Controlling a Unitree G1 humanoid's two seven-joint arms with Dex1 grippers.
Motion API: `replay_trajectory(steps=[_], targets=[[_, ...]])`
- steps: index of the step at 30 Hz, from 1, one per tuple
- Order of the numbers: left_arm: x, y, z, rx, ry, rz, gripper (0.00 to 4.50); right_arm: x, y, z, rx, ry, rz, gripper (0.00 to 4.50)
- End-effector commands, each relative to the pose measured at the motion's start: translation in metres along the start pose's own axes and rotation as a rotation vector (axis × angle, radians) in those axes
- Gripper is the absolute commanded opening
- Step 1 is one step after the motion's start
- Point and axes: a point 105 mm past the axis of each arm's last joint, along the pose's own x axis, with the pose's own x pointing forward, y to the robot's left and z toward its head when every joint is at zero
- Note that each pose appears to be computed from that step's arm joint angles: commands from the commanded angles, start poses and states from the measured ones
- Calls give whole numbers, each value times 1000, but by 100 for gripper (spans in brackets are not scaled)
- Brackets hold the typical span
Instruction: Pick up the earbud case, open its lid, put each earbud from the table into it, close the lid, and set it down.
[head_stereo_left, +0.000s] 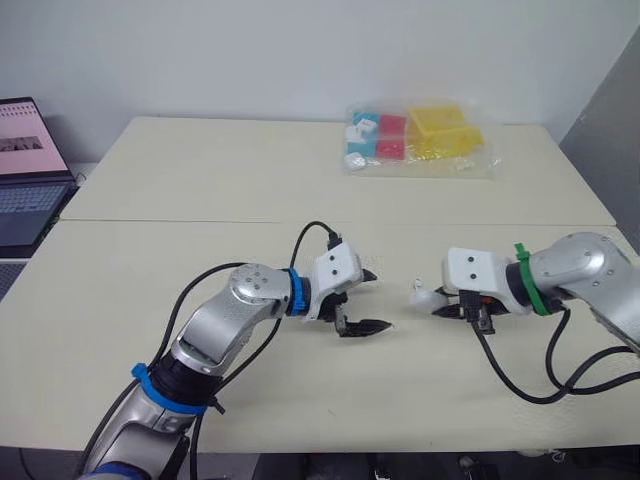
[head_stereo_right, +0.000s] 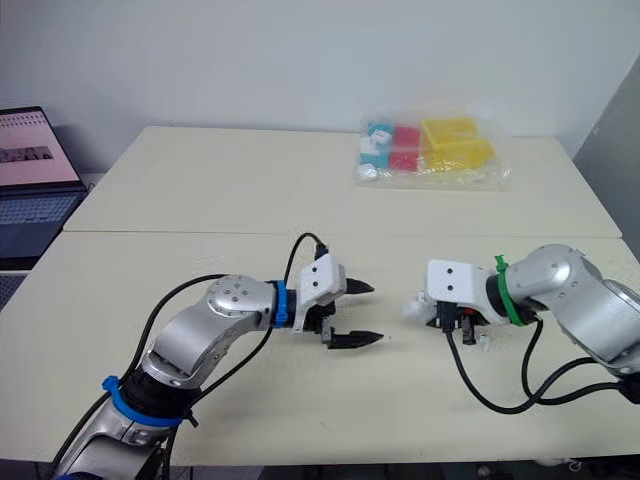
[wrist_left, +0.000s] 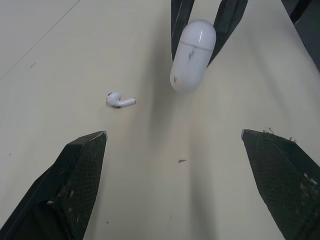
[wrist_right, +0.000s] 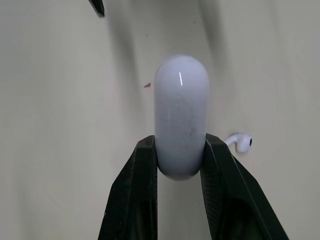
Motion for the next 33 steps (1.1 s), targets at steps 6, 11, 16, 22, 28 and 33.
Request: replay_trajectory(steps=[6, 11, 16, 22, 28, 33], targets=[[12, -14, 20, 91, -25, -114, 450, -2, -2, 12, -47, -14, 24, 75], [21, -13, 21, 81, -22, -114, 450, 2, 1, 19, -53, -29, 34, 75], [25, -12, 19, 56, -9, -111, 450, 2, -1, 23, -53, -35, 32, 75], [25, -8, 16, 51, 3, -92, 450, 1, -2, 25, -54, -39, 33, 75], [25, -8, 17, 26, -9, -93, 431, -2, -7, 35, -63, -47, 33, 75], [27, -10, 21, 8, -32, -97, 292, -4, -7, 39, -50, -58, 30, 75]])
